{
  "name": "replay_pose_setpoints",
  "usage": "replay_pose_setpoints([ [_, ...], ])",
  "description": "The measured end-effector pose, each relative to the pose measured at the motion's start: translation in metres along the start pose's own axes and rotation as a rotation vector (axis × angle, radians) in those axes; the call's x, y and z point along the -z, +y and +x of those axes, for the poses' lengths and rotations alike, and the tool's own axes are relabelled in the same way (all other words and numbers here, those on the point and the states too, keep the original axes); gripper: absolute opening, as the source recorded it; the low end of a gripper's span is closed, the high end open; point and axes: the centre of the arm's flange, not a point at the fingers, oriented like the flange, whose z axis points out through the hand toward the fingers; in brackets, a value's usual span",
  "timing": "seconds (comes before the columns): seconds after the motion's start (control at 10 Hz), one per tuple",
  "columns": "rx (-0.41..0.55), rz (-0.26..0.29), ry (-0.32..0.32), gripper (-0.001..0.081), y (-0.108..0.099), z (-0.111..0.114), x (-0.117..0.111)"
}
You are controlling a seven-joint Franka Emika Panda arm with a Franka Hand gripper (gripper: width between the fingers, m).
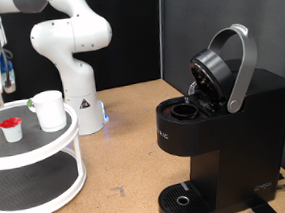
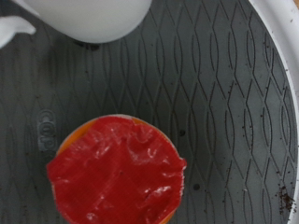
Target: Make a cup of coffee with the keurig machine
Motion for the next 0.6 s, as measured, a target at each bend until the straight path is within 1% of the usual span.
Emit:
replay_pose_setpoints([
  [0.3,0.037,0.006,-0.013,0.08,0.002,0.006,-0.02],
  [0.6,0.055,0.002,-0.022,0.08,-0.001,0.009,-0.04],
])
